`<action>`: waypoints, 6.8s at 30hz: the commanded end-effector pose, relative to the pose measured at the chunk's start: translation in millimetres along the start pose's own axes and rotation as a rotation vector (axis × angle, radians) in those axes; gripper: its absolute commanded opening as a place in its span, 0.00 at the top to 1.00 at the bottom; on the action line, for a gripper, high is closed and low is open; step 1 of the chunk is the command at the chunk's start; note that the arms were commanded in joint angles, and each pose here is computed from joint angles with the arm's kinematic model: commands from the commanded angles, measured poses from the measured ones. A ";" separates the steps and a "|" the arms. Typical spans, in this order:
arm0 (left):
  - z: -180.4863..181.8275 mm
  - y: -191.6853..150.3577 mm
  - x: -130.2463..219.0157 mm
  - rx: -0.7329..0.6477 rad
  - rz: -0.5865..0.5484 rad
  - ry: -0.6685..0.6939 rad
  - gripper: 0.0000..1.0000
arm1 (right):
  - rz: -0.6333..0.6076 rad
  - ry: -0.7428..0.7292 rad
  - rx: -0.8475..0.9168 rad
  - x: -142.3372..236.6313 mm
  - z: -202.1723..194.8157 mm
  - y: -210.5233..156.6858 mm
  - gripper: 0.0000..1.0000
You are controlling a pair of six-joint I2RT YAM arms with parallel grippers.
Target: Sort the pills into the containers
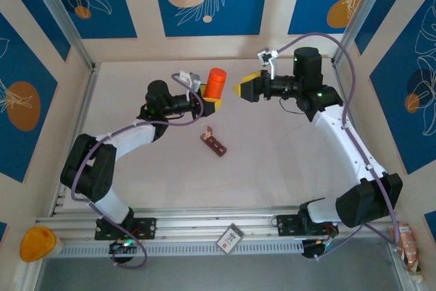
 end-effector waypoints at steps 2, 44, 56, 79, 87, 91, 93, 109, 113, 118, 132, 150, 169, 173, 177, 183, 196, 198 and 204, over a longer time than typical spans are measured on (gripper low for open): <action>-8.0 9.5 7.3 -0.109 0.057 0.007 1.00 | 0.060 -0.076 0.030 6.5 4.6 17.4 0.19; -23.7 5.7 14.5 -0.150 0.151 -0.007 1.00 | 0.370 0.002 -0.062 -81.2 -15.7 4.1 0.26; -22.2 9.2 13.8 -0.159 0.137 0.008 1.00 | 0.377 -0.037 -0.149 -88.5 -22.1 -6.9 0.61; -15.9 -3.1 10.4 -0.226 0.101 0.176 1.00 | 0.196 -0.196 -0.429 -76.6 -30.0 -1.3 0.26; -14.3 -5.3 6.2 -0.205 0.104 0.140 1.00 | 0.093 -0.173 -0.275 -33.2 -17.0 12.2 0.13; -17.9 -0.9 4.7 -0.198 0.120 0.089 1.00 | 0.106 -0.161 -0.095 -26.3 -18.8 15.8 0.15; -19.2 1.3 3.1 -0.185 0.126 0.063 1.00 | 0.126 -0.131 0.010 -26.9 -17.6 17.9 0.17; -23.9 3.5 2.2 -0.151 0.146 0.005 1.00 | 0.245 0.023 0.095 -60.2 -10.7 18.9 0.19; -24.0 4.0 2.5 -0.154 0.143 0.005 1.00 | 0.263 0.031 0.087 -64.8 -11.2 14.1 0.21; -24.9 5.3 2.7 -0.156 0.140 0.004 1.00 | 0.277 0.030 0.073 -67.1 -13.3 8.9 0.30; -21.5 12.7 6.3 -0.225 0.119 0.130 1.00 | 0.309 -0.147 -0.153 -84.4 -26.4 -18.6 0.60; -15.6 4.1 -0.2 -0.285 0.133 0.250 1.00 | 0.215 -0.247 -0.441 -88.8 -44.2 -16.7 0.43; -27.5 10.7 -9.4 -0.140 0.154 -0.048 1.00 | 0.166 -0.058 0.083 -21.4 -9.3 29.8 0.17; -28.9 9.0 -8.7 -0.126 0.166 -0.060 1.00 | 0.214 -0.045 0.115 -29.9 -6.1 29.1 0.17; -30.5 8.0 -7.6 -0.127 0.173 -0.062 1.00 | 0.243 -0.040 0.124 -38.9 -3.0 26.7 0.17; -30.4 7.8 -6.3 -0.129 0.177 -0.059 1.00 | 0.283 -0.049 0.111 -49.8 -7.8 19.0 0.18; -31.0 11.7 -5.2 -0.138 0.165 -0.053 1.00 | 0.315 -0.017 0.070 -59.8 -11.6 -0.3 0.42; -31.6 12.8 -5.1 -0.141 0.163 -0.053 1.00 | 0.317 -0.019 0.064 -61.1 -12.0 -5.0 0.42; -31.1 15.4 -4.3 -0.158 0.157 -0.036 1.00 | 0.319 -0.048 0.006 -66.2 -17.1 -16.7 0.54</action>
Point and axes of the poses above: each hand's point on the last joint's axis, 136 mm out from that joint toward the fingers, its own x axis back along the fingers, its own z axis along the line the jaws close on, y = z × x, the point moved 9 cm from there along x, back along the fingers
